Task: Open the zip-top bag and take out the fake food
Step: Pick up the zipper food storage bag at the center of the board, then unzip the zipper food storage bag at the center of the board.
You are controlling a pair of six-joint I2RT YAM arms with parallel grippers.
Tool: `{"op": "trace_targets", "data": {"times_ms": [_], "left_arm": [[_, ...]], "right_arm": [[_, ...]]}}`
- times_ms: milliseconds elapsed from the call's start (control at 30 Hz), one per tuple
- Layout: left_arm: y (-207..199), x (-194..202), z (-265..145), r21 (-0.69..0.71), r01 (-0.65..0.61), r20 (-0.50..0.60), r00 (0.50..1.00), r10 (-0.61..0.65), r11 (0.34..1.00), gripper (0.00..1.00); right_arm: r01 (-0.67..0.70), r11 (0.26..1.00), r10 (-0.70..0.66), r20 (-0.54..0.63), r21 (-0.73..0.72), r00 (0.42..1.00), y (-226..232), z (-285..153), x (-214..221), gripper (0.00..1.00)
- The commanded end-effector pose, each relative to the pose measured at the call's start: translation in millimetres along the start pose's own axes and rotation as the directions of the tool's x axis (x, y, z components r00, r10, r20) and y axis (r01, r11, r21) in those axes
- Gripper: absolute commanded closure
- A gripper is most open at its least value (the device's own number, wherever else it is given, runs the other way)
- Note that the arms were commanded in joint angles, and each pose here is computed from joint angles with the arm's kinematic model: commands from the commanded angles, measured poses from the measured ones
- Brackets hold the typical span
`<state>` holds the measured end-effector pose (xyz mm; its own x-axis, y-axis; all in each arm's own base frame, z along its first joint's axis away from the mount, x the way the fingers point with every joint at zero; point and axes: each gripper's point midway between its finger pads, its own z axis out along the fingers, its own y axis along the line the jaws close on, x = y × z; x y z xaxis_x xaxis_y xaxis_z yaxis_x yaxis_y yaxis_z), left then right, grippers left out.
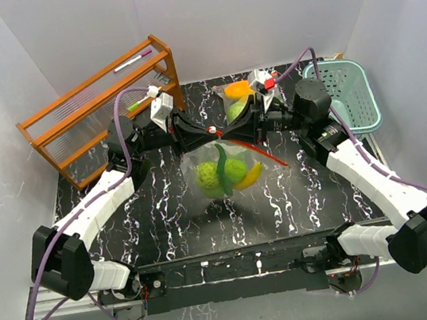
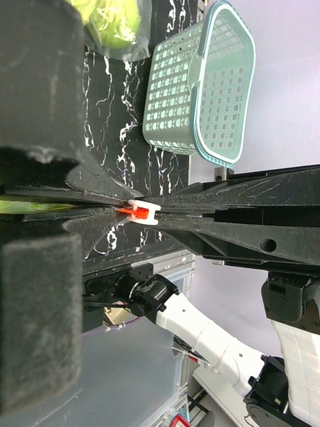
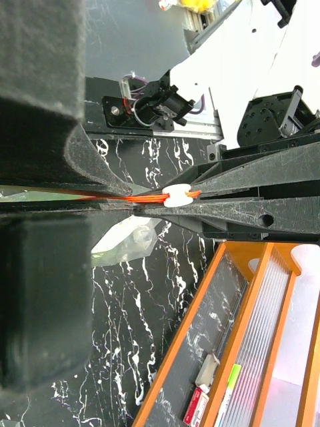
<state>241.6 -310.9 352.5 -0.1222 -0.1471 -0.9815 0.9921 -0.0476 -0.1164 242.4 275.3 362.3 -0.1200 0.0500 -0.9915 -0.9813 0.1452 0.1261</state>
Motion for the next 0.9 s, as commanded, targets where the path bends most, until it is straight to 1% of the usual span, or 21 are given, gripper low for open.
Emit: {"op": "trace_targets", "data": {"times_ms": [0, 133, 167, 300, 367, 467, 733, 867], "left_arm": [[-13.2, -12.9, 2.1, 0.067, -0.023, 0.020, 1.000, 0.022, 0.997, 1.00], [-8.1, -5.9, 3.6, 0.066, 0.018, 0.007, 1.000, -0.018, 0.998, 1.00], [-7.3, -5.8, 3.8, 0.059, 0.023, 0.008, 1.000, -0.024, 0.998, 1.00], [-5.0, -0.2, 3.3, 0.045, 0.047, 0.010, 0.999, -0.048, 0.998, 1.00], [-4.3, 3.9, 3.3, 0.049, 0.065, 0.009, 0.998, -0.065, 0.997, 1.00], [-6.5, 5.5, 2.8, 0.058, 0.081, 0.015, 0.997, -0.082, 0.995, 1.00], [-12.4, -1.0, 2.6, 0.069, 0.071, 0.015, 0.997, -0.072, 0.995, 1.00], [-13.0, -1.6, 1.5, 0.061, 0.063, 0.010, 0.998, -0.063, 0.996, 1.00]], "right_arm": [[0.076, 0.997, -0.076, 0.058, 0.004, 0.995, 7.9, -3.8, -26.9, 0.93], [0.093, 0.996, -0.093, 0.074, 0.013, 0.993, 9.1, -4.9, -32.8, 0.92], [0.097, 0.995, -0.098, 0.081, 0.016, 0.992, 9.6, -5.0, -35.6, 0.90], [0.158, 0.987, -0.156, 0.119, -0.009, 0.981, 21.6, -8.9, -45.2, 0.62], [0.170, 0.985, -0.169, 0.137, 0.003, 0.976, 21.4, -9.8, -46.6, 0.58], [0.166, 0.986, -0.163, 0.133, -0.007, 0.977, 20.5, -8.0, -46.2, 0.57], [0.143, 0.988, -0.136, 0.126, -0.050, 0.983, 12.0, 9.1, -40.5, 0.56], [0.119, 0.992, -0.114, 0.119, -0.038, 0.986, 5.8, 14.4, -35.2, 0.56]]}}
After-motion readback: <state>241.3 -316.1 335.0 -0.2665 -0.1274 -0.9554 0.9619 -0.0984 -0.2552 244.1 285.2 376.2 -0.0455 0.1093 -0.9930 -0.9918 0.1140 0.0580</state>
